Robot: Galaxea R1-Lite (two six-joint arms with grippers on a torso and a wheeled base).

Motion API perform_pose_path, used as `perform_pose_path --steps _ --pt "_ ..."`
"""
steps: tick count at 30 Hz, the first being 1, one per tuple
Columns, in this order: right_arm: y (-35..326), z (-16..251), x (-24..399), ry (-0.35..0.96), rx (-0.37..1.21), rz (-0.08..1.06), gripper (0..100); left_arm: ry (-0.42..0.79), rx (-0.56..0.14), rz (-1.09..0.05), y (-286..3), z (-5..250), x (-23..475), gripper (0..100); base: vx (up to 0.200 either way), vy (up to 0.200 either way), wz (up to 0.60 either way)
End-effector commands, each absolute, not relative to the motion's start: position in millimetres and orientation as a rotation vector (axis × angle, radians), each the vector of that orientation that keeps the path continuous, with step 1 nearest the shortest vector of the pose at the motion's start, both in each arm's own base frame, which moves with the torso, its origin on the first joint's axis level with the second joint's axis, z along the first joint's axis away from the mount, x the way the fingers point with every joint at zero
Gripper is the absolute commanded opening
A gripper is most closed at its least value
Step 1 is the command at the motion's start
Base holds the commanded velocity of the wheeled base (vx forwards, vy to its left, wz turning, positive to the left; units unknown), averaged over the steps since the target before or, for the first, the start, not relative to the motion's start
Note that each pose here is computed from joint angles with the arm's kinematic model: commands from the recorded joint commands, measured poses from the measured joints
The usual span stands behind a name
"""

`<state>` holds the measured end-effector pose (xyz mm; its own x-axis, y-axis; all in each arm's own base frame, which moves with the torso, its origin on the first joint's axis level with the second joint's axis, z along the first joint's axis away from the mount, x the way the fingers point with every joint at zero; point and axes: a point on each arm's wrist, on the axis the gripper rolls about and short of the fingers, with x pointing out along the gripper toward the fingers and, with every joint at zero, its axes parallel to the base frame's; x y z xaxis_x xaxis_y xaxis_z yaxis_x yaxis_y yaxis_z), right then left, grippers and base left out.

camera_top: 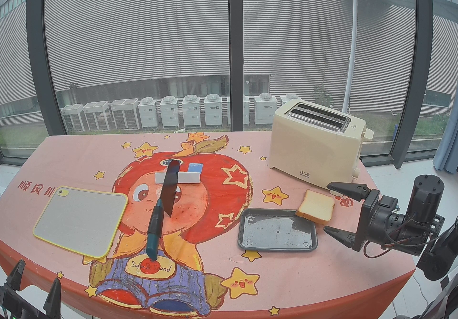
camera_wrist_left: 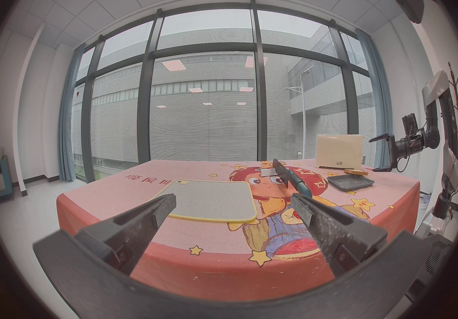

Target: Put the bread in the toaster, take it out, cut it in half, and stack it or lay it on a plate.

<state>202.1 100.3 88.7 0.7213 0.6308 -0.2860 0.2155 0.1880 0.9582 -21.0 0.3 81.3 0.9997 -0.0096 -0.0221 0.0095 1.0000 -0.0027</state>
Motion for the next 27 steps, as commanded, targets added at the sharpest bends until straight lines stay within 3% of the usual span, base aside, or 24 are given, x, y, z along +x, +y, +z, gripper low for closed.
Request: perform_pose_path --steps 1,13,27 --pt "104.2 80.0 203.7 0.802 1.372 0.317 100 0.04 -0.003 -0.009 0.2 76.3 -19.8 100 0.0 0.0 0.0" --pt "105.6 75.6 198.7 0.838 1.389 0.297 100 0.04 -0.003 -0.009 0.2 76.3 -19.8 100 0.0 0.0 0.0" --pt "99.2 67.4 221.0 0.803 1.427 0.226 100 0.04 -0.003 -0.009 0.2 76.3 -19.8 100 0.0 0.0 0.0"
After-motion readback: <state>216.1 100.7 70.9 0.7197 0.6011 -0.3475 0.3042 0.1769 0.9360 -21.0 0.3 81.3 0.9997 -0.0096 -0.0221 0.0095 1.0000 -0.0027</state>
